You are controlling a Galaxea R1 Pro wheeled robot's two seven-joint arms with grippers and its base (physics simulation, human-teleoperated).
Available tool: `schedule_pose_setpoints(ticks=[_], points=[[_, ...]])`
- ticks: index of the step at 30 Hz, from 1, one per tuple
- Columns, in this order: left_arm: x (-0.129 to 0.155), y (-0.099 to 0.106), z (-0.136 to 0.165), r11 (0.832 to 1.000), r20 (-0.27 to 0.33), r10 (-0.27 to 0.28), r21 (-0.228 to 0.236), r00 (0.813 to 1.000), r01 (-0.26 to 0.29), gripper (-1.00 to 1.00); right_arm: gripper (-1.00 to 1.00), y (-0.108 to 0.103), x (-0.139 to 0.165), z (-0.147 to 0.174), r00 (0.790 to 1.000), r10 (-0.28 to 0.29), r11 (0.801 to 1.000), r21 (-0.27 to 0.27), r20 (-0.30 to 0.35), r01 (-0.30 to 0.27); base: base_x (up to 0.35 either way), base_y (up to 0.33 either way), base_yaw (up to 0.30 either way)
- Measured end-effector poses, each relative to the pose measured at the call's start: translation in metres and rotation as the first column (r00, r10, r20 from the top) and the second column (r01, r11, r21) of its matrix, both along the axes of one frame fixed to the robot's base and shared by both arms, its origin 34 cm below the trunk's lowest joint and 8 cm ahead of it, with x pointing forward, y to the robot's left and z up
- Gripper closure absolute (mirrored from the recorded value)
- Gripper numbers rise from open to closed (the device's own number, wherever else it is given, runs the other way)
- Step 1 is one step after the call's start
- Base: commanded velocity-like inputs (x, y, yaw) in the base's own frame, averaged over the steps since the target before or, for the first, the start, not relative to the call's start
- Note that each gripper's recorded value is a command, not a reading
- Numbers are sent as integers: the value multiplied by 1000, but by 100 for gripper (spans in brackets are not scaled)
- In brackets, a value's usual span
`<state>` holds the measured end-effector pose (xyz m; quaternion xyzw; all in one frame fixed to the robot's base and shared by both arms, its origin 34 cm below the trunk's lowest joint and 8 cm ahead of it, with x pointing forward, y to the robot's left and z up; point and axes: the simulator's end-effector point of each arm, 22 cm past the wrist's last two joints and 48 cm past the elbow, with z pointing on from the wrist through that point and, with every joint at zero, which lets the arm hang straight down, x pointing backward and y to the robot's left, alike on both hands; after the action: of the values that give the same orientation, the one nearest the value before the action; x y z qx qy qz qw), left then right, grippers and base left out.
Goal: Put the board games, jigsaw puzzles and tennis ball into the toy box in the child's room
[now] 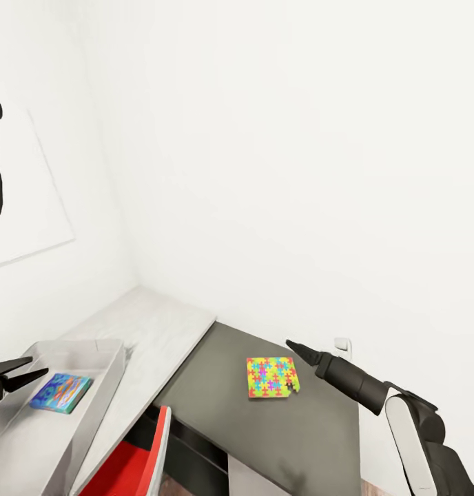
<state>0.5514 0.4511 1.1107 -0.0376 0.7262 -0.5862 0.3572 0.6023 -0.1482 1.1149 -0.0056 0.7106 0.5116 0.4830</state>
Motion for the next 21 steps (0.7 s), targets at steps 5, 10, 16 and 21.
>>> schedule_pose_setpoints(ticks=[5, 10, 16, 21], points=[[-1, 1, 0, 1000, -1, 2, 1, 1000, -2, -100, -100, 7, -1, -2, 1000, 12, 1000, -7, -5, -12, -5, 0, -1], [-1, 1, 0, 1000, -1, 2, 1, 1000, -2, -100, -100, 9, -1, -2, 1000, 15, 1000, -7, -5, -15, -1, 0, -18], [-1, 1, 2, 1000, 4, 2, 1, 1000, -2, -100, -100, 10, -2, 0, 1000, 17, 1000, -7, -1, -17, 0, 0, -145], [-2, 1, 4, 1000, 9, 2, 2, 1000, -2, -100, -100, 11, -3, 2, 1000, 17, 1000, -7, 5, -17, -50, 0, -191]])
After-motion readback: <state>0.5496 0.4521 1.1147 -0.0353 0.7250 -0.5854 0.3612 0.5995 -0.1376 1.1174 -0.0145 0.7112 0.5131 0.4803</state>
